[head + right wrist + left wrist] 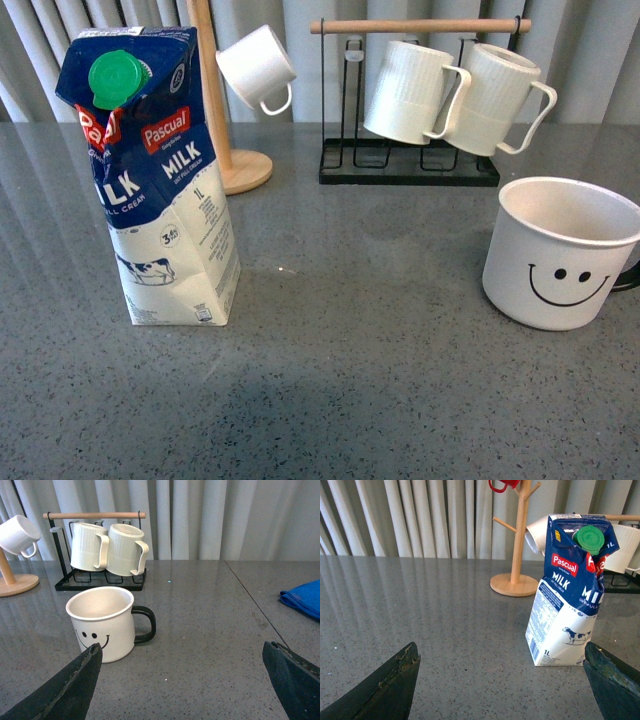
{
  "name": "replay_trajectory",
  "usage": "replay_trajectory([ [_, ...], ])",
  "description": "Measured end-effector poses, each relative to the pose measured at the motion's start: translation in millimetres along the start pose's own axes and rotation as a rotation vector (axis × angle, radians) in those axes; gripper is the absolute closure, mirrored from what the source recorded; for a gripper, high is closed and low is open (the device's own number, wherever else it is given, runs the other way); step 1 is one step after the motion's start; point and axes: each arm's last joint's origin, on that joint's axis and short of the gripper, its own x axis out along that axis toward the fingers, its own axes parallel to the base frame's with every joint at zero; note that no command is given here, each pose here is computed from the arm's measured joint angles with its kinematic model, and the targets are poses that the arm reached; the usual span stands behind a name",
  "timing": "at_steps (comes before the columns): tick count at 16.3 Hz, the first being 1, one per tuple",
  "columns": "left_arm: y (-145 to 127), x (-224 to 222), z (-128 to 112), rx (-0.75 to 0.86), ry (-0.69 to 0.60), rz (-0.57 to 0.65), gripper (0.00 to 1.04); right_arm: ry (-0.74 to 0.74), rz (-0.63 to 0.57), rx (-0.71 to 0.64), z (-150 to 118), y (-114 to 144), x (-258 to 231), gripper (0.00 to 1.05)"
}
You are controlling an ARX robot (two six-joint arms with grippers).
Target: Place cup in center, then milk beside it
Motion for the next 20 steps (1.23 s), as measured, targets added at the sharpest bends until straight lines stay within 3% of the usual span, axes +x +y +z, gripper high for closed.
replay_trajectory([
  [4, 0, 0, 0, 0.000, 0.000, 0.000, 0.07, 0.086, -0.080, 0.121, -4, 1, 2, 0.07],
  [8, 0, 0, 0, 0.000, 0.001, 0.000, 0.07, -0.052, -0.012, 0.182, 66, 0, 31, 0.07],
  [12, 0, 0, 0, 0.000, 0.000, 0.000, 0.07, 0.082, 0.129, 0.053, 112, 4, 122, 0.07],
  [14, 0, 0, 0, 0.000, 0.001, 0.000, 0.07, 0.257, 0.260, -0.010, 107, 14, 168, 0.07],
  [20, 0, 0, 0, 0.000, 0.000, 0.000, 0.07, 0.369, 0.339, -0.060, 101, 18, 195, 0.07],
])
